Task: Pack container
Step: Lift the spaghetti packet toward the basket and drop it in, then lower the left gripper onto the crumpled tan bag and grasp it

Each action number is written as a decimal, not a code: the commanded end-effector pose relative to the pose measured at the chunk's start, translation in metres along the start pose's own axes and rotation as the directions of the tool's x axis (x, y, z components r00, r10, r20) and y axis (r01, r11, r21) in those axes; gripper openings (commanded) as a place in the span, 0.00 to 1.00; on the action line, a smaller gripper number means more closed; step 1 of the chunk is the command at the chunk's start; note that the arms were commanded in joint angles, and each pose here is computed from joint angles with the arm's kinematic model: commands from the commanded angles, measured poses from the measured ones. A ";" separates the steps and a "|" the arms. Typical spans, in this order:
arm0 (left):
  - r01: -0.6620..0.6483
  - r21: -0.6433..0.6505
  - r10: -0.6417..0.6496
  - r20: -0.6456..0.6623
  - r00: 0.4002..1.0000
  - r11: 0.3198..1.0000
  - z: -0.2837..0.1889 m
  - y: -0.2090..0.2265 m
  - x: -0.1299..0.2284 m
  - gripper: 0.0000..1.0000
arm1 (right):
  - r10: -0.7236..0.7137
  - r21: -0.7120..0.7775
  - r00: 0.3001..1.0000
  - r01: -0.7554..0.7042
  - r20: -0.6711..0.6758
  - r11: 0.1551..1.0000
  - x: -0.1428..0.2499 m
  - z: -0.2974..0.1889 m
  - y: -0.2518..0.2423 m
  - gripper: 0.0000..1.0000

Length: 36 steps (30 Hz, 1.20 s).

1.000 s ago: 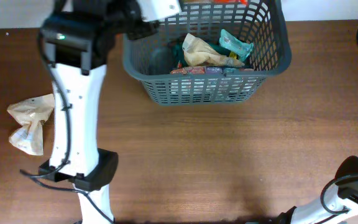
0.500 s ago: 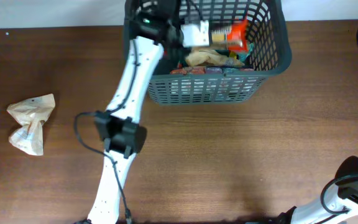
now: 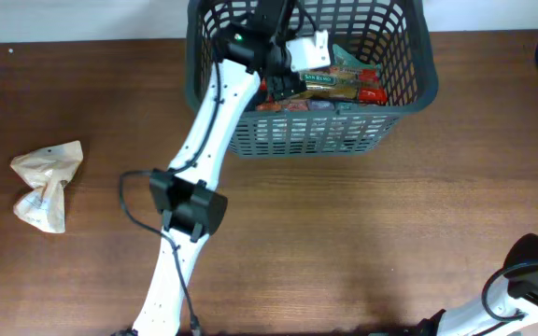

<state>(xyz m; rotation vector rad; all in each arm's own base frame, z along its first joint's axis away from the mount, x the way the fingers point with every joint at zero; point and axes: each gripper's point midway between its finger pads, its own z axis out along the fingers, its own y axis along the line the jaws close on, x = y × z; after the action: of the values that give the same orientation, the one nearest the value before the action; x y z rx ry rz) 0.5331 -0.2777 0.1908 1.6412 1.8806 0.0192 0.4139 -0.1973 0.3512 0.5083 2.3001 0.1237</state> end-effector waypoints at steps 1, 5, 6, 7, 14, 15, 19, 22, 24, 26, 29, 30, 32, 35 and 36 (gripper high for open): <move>0.139 -0.286 -0.126 0.065 0.990 0.948 -0.130 0.057 -0.018 0.99 | 0.000 -0.004 1.000 0.000 -0.002 1.000 0.000 0.002 -0.001 0.99; 0.217 -0.401 -0.175 0.140 0.975 0.890 -0.238 0.067 -0.011 0.99 | 0.001 -0.004 1.000 -0.001 -0.002 1.000 0.000 0.002 -0.001 0.99; 0.231 -0.420 -0.184 0.151 0.971 0.878 -0.259 0.067 -0.007 0.99 | 0.000 -0.004 1.000 0.000 -0.002 1.000 0.000 0.002 -0.001 0.99; 0.250 -0.444 -0.195 0.166 0.967 0.861 -0.282 0.066 -0.002 0.99 | 0.001 -0.004 1.000 -0.001 -0.002 1.000 0.000 0.002 -0.001 0.99; 0.327 -0.607 -0.271 0.185 0.944 0.724 -0.404 0.060 0.056 0.99 | 0.000 -0.004 1.000 0.000 -0.002 1.000 0.000 0.002 -0.001 0.99; 0.338 -0.624 -0.294 0.178 0.939 0.704 -0.415 0.058 0.069 0.99 | 0.000 -0.004 1.000 0.000 -0.002 1.000 0.000 0.002 -0.001 0.99; 0.391 -0.679 -0.439 0.112 0.891 0.621 -0.436 0.047 0.140 0.99 | 0.000 -0.004 1.000 0.000 -0.002 1.000 0.000 0.002 -0.001 0.99; 0.469 -0.678 -0.598 0.054 0.800 0.566 -0.424 0.031 0.204 0.99 | 0.000 -0.004 1.000 0.000 -0.002 1.000 0.000 0.002 -0.001 0.99; 0.551 -0.654 -0.710 0.032 0.704 0.517 -0.403 0.016 0.248 0.99 | 0.000 -0.004 1.000 0.000 -0.002 1.000 0.000 0.002 -0.001 0.99; 0.614 -0.631 -0.789 0.006 0.615 0.474 -0.376 0.003 0.289 0.99 | 0.001 -0.004 1.000 -0.001 -0.002 1.000 0.000 0.002 -0.001 0.99; 0.698 -0.616 -0.890 -0.014 0.455 0.366 -0.339 -0.021 0.347 0.99 | 0.000 -0.004 1.000 0.000 -0.002 1.000 0.000 0.002 -0.001 0.99; 0.709 -0.616 -0.905 -0.013 0.425 0.342 -0.333 -0.026 0.358 0.99 | 0.001 -0.004 1.000 -0.001 -0.002 1.000 0.000 0.002 -0.001 0.99; 0.735 -0.620 -0.939 -0.008 0.345 0.275 -0.316 -0.042 0.389 0.99 | 0.001 -0.004 1.000 -0.001 -0.002 1.000 0.000 0.002 -0.001 0.99; 0.751 -0.625 -0.967 -0.027 0.253 0.214 -0.288 -0.069 0.435 1.00 | 0.001 -0.004 1.000 -0.001 -0.002 1.000 0.000 0.002 -0.001 0.99; 0.757 -0.622 -0.973 -0.038 0.226 0.200 -0.281 -0.077 0.446 1.00 | 0.000 -0.004 1.000 0.000 -0.002 1.000 0.000 0.002 -0.001 0.99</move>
<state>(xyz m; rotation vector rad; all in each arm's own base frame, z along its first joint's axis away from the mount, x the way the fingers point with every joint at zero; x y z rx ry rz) 0.3400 0.2000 0.2187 0.0367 2.5890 0.4110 0.4140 -0.1973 0.3513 0.5086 2.2997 0.1237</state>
